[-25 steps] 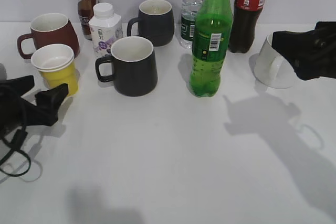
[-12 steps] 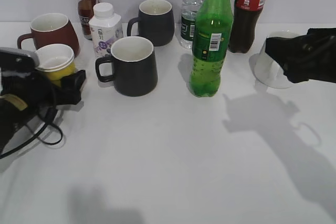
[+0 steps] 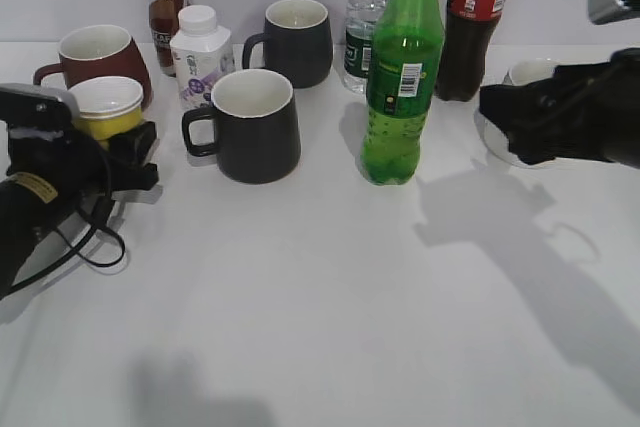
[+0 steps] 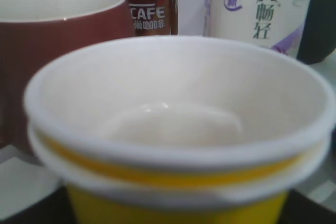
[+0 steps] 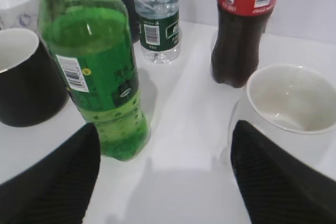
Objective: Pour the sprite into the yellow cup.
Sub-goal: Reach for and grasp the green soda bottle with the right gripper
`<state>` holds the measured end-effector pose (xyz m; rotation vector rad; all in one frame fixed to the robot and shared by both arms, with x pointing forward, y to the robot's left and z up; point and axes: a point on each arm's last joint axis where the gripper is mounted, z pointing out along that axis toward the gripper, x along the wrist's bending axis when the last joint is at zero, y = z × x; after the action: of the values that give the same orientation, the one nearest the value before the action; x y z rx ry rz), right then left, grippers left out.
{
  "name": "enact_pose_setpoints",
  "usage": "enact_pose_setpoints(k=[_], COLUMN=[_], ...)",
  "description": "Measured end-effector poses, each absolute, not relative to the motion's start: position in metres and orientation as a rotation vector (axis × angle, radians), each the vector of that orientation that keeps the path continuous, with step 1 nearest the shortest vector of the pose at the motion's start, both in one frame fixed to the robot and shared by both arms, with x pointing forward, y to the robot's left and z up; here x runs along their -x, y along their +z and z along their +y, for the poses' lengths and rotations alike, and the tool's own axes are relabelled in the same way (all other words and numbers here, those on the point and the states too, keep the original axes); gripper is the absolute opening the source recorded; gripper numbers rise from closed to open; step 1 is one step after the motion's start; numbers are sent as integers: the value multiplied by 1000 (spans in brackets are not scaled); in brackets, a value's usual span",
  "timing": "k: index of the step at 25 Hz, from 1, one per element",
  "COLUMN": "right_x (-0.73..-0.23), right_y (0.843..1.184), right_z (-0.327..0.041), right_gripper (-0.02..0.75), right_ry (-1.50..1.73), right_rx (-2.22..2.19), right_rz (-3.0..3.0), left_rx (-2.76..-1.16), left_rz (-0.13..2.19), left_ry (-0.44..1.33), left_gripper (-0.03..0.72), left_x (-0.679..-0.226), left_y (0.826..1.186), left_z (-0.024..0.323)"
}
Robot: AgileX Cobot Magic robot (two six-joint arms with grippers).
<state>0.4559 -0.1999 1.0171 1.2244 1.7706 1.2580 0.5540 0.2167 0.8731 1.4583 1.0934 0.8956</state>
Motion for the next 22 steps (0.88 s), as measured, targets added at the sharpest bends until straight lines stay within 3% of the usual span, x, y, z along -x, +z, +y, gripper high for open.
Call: enact_pose_setpoints(k=[9, 22], right_x=[-471, -504], right_y=[998, 946], right_z=[-176, -152], right_gripper=[590, 597], right_ry=[1392, 1562], right_rx=[-1047, -992], right_rz=[1864, 1812], left_rx=[-1496, -1641], left_rz=[1089, 689], left_ry=[867, 649], left_gripper=[400, 397], left_x=[-526, -478], left_y=[882, 911], left_z=[221, 198])
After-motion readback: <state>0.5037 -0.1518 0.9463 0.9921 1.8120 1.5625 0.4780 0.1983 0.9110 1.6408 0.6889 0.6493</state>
